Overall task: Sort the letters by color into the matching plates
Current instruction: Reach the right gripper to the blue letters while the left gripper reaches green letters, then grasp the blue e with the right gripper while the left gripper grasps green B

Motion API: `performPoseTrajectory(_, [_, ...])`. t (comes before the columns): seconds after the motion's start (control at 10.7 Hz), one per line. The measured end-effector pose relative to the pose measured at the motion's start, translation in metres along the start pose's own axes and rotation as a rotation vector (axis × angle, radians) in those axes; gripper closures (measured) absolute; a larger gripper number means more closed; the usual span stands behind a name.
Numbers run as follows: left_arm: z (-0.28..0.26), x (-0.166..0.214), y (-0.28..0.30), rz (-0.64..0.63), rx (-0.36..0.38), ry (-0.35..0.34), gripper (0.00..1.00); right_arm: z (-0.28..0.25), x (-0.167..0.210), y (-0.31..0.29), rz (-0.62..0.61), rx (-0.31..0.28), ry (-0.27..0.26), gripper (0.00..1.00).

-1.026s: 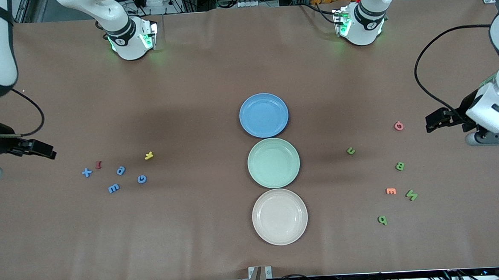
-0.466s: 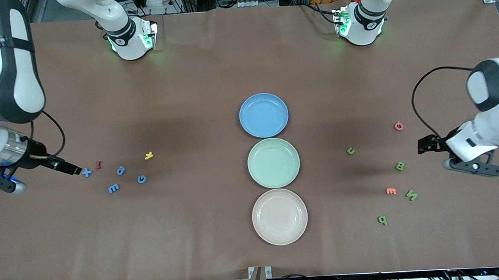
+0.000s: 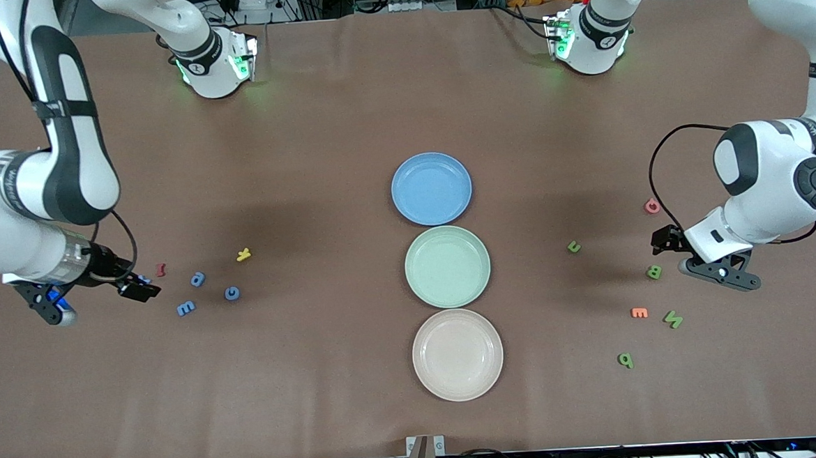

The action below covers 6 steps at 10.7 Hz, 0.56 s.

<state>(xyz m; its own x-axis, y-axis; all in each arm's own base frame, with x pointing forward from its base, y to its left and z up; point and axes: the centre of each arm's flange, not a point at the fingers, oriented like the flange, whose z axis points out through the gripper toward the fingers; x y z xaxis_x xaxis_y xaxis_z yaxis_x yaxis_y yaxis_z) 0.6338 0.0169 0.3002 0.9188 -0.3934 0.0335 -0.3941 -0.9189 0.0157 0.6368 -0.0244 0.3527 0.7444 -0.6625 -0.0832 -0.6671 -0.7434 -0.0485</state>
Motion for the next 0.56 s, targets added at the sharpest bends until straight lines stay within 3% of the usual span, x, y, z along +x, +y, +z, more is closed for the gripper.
performPoseTrajectory(0.28, [0.037, -0.011, -0.024, 0.064, -0.005, 0.010, 0.05, 0.037, -0.004, -0.003, 0.050, -0.020, 0.004, 0.00])
performPoseTrajectory(0.56, [0.072, -0.009, -0.025, 0.109, -0.004, 0.035, 0.15, 0.081, -0.016, 0.009, 0.057, -0.028, 0.021, 0.00])
